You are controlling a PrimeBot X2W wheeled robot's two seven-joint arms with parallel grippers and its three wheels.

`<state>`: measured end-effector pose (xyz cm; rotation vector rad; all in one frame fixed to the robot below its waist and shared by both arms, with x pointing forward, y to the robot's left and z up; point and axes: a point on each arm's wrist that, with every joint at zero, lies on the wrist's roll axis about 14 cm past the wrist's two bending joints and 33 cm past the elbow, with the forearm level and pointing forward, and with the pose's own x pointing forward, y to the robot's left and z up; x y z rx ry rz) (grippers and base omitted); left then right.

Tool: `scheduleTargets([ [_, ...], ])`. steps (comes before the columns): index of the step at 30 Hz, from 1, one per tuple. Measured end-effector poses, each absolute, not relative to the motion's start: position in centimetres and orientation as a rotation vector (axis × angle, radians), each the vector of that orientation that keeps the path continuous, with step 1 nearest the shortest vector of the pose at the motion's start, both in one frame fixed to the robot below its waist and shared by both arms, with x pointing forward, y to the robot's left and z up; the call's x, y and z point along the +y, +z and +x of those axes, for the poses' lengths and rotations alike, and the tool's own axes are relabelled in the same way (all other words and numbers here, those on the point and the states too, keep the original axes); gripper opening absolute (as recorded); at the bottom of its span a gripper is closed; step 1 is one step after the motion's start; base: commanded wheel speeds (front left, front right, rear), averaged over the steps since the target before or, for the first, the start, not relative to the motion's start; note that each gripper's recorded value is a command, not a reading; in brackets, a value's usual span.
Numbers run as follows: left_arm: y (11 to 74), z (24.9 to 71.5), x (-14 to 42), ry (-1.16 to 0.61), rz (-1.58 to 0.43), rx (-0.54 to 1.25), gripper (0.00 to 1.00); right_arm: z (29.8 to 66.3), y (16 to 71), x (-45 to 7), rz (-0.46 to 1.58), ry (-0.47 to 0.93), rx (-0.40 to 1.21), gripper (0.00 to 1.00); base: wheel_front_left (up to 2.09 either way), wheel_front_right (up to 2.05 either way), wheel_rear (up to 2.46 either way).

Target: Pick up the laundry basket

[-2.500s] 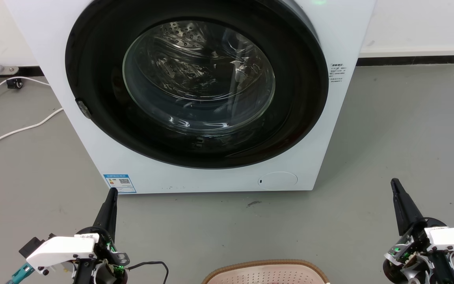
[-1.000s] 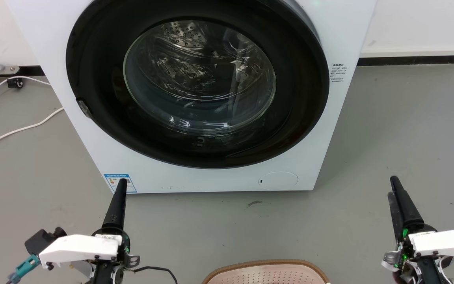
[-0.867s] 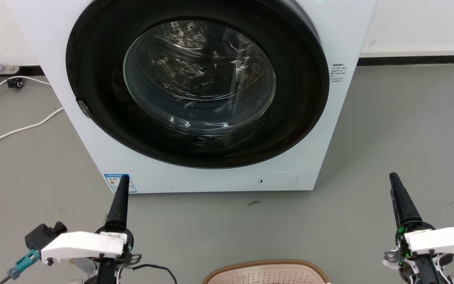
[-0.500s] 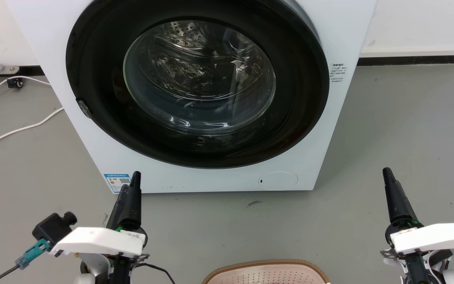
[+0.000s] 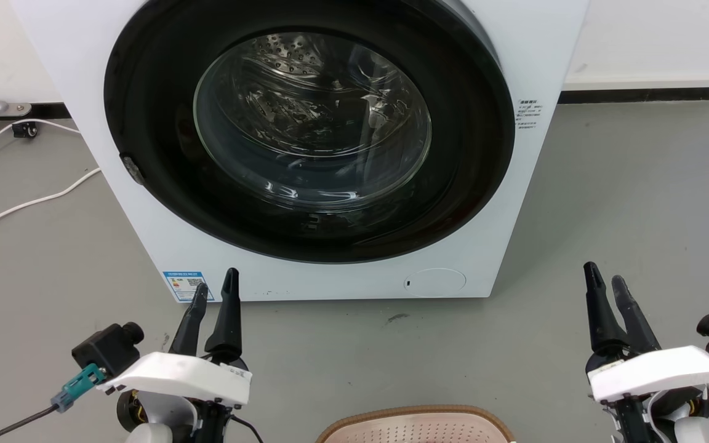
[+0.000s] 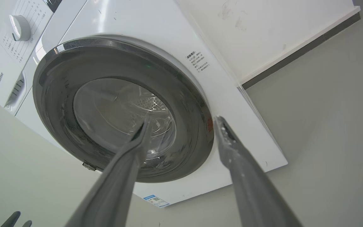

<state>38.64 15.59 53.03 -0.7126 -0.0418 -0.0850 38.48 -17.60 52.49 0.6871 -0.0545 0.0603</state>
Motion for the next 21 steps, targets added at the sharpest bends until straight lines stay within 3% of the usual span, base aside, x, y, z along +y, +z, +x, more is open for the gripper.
scheduleTargets([
  [21,52.73,38.40,14.96,-0.087,-0.426,-0.057,1.00,38.32,52.01,-16.79,0.356,0.091,-0.042,1.00,0.00,0.00,0.00],
])
